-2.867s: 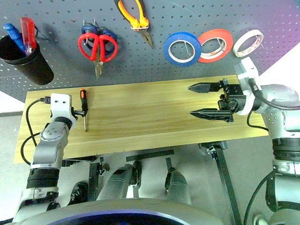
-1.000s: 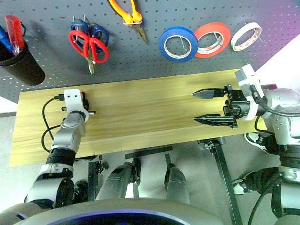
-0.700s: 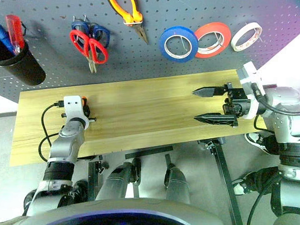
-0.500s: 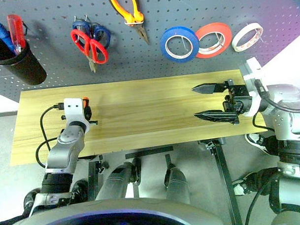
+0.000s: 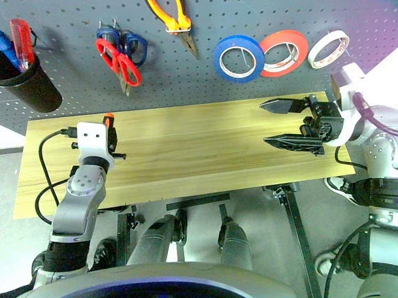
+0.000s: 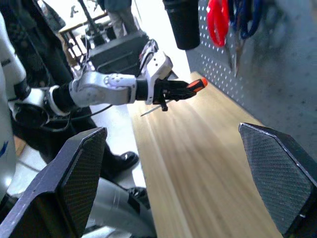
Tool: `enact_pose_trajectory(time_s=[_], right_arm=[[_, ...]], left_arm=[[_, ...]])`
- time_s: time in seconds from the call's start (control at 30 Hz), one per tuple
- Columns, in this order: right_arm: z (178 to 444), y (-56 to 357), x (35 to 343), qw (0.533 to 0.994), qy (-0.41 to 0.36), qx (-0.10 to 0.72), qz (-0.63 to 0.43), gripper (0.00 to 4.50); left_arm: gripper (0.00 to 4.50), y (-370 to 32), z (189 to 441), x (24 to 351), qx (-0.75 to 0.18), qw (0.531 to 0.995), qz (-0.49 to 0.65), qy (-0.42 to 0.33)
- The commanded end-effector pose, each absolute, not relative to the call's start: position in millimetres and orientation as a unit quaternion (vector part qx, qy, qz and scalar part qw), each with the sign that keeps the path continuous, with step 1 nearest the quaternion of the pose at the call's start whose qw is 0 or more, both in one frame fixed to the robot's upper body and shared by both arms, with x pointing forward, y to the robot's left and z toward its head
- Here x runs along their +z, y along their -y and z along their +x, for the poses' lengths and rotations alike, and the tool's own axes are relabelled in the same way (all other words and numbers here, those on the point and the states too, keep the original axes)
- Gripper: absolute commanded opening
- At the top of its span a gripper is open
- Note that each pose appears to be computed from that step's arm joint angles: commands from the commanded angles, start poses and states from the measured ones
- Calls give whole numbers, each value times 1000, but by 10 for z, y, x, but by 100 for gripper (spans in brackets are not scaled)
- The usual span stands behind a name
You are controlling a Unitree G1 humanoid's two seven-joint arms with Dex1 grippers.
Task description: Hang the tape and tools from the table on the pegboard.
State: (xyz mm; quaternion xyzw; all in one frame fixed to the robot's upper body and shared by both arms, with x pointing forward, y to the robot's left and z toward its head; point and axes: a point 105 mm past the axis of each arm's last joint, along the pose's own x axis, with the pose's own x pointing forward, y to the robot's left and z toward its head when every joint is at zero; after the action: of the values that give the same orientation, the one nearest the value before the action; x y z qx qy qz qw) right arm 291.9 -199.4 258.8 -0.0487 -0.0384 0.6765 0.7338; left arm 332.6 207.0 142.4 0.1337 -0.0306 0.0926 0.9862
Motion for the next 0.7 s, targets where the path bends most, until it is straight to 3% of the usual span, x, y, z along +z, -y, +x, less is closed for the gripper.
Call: enact_pose_trajectory(time_s=[0.03, 0.2, 0.7], right_arm=[[2884, 2060, 2762, 733, 81, 674, -49, 450], [2893, 2064, 2764, 732, 91, 673, -43, 450], [2887, 2030, 2775, 718, 91, 689, -14, 450]], left_arm=[[97, -1993, 3217, 1818, 91, 975, 161, 119], [97, -1948, 3103, 2133, 71, 964, 168, 191], [97, -1934, 2964, 2829, 98, 923, 209, 308]])
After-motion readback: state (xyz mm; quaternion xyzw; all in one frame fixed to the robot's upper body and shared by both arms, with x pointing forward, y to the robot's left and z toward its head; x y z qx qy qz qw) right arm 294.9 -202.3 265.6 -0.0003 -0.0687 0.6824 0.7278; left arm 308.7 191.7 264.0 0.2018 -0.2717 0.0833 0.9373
